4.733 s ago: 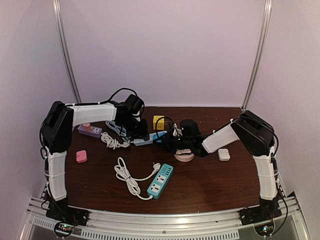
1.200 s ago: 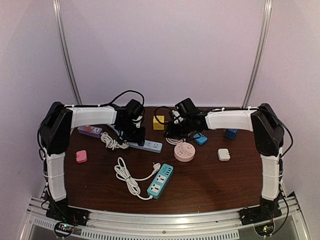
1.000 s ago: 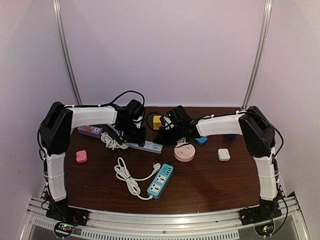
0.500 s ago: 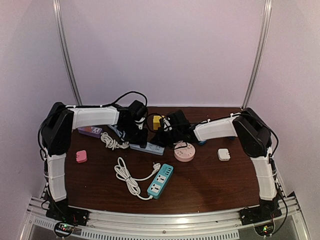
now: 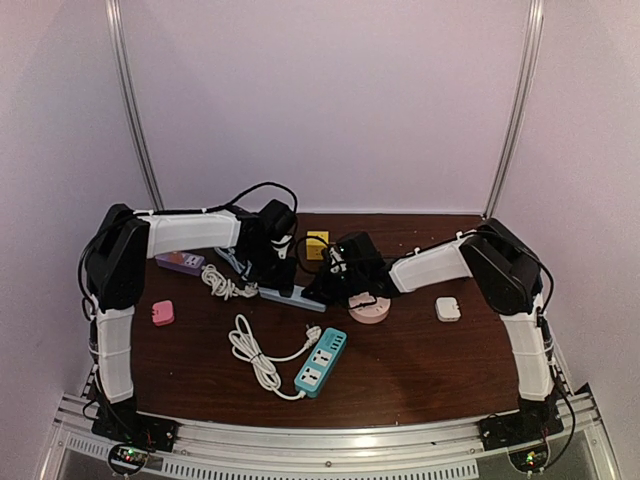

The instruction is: Pull the plug off the socket

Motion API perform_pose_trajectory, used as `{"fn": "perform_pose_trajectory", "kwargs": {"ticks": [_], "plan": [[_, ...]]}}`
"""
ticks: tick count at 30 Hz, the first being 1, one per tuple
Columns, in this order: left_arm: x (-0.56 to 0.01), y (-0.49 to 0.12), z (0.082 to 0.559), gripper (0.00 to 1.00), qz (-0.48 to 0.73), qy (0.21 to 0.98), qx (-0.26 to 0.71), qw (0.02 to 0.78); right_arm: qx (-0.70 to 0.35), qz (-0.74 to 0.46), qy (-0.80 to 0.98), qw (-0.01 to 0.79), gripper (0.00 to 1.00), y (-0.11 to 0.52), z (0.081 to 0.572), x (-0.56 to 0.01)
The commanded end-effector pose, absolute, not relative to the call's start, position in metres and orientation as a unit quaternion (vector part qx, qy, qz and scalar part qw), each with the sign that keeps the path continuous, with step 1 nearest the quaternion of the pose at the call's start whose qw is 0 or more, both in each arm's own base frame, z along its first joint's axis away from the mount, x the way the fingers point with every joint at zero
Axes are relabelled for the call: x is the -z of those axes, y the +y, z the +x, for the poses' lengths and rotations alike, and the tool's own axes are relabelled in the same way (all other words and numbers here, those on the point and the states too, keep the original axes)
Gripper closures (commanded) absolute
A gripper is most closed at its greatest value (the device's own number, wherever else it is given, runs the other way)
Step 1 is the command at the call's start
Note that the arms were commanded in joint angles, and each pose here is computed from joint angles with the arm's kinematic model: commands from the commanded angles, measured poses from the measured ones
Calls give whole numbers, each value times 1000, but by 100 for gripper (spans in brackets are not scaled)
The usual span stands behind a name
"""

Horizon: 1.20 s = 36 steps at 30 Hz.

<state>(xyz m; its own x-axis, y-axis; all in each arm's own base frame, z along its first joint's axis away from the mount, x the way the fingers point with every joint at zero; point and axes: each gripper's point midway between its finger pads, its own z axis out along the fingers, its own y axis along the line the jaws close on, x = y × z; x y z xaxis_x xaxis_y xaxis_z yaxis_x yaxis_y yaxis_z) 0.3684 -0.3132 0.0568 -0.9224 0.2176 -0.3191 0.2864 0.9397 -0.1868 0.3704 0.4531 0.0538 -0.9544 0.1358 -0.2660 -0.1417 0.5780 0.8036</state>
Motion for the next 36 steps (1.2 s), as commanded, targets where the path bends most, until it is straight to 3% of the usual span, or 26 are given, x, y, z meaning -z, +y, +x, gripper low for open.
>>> {"fn": "perform_pose_trajectory", "kwargs": {"ticks": [1,9,20,26,33,36], "plan": [[-60,-322,342,82,148,977,120,99,-395,38,910,120,100,432,355,-3],[-93,-328,352,82,151,973,110,139,-361,49,923,126,100,422,356,9],[-95,-324,356,81,150,973,91,151,-343,27,929,140,100,425,351,7],[-82,-326,344,81,173,971,107,123,-383,-23,907,172,100,438,355,-31],[-84,-328,338,81,215,963,115,116,-401,-102,874,255,81,427,368,-95],[-84,-330,336,81,220,961,122,113,-407,-136,857,284,68,418,369,-112]]}}
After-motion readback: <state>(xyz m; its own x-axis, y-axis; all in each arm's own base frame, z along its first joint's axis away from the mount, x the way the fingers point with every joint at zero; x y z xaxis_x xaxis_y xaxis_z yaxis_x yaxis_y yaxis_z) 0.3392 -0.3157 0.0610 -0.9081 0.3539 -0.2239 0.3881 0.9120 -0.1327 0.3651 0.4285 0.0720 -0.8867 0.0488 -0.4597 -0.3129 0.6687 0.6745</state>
